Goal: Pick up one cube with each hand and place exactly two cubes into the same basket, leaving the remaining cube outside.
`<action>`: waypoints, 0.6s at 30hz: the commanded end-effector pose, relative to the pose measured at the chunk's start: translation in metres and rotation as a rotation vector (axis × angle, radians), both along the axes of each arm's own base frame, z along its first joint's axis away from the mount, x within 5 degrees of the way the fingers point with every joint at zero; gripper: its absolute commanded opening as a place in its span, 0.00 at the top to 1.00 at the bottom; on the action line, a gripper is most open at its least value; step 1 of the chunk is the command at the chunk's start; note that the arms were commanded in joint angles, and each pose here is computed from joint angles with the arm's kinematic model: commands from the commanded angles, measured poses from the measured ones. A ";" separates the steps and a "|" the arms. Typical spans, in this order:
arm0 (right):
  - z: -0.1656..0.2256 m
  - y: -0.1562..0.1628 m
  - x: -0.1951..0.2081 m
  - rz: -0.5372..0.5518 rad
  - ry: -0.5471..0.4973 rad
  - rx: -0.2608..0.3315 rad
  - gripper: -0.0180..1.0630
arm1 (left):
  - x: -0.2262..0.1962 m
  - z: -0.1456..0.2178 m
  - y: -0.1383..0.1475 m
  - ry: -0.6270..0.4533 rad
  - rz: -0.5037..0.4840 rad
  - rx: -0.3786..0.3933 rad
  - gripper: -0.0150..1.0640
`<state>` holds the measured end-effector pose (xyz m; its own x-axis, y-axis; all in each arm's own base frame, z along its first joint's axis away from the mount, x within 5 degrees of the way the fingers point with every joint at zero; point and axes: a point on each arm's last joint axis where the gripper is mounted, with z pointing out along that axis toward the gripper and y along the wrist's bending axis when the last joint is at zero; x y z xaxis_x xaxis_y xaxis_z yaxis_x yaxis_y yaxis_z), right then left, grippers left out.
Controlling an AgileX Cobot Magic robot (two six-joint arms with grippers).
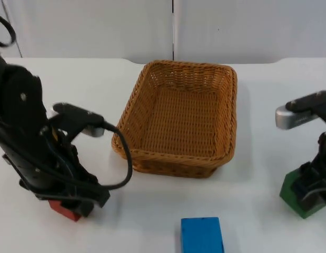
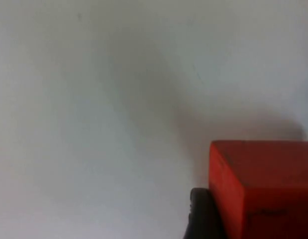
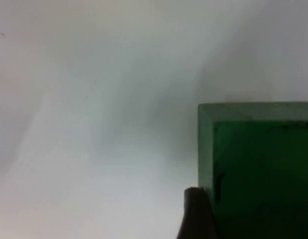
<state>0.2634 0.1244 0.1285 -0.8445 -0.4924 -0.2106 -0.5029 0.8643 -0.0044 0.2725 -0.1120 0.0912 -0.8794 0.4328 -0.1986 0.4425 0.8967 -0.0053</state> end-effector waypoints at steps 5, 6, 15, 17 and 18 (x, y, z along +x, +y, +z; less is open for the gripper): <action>0.042 -0.003 -0.010 0.008 -0.059 0.030 0.98 | -0.006 0.048 0.002 -0.059 0.068 -0.057 0.99; 0.049 -0.004 -0.012 0.004 -0.074 0.038 0.98 | -0.009 0.059 0.002 -0.074 0.070 -0.068 0.99; 0.115 -0.014 -0.034 -0.027 -0.269 0.144 0.98 | -0.036 0.131 0.010 -0.201 0.082 -0.166 0.99; 0.122 -0.015 -0.037 -0.029 -0.293 0.157 0.98 | -0.040 0.139 0.012 -0.219 0.081 -0.177 0.99; 0.128 -0.017 -0.040 -0.029 -0.316 0.168 0.98 | -0.043 0.145 0.013 -0.235 0.082 -0.187 0.99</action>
<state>0.2258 0.1072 0.2496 -0.7509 -0.4108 -0.5171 -0.4730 0.8810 -0.0129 0.2312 -0.0996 0.2308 -0.8282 0.3219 -0.4588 0.3911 0.9183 -0.0617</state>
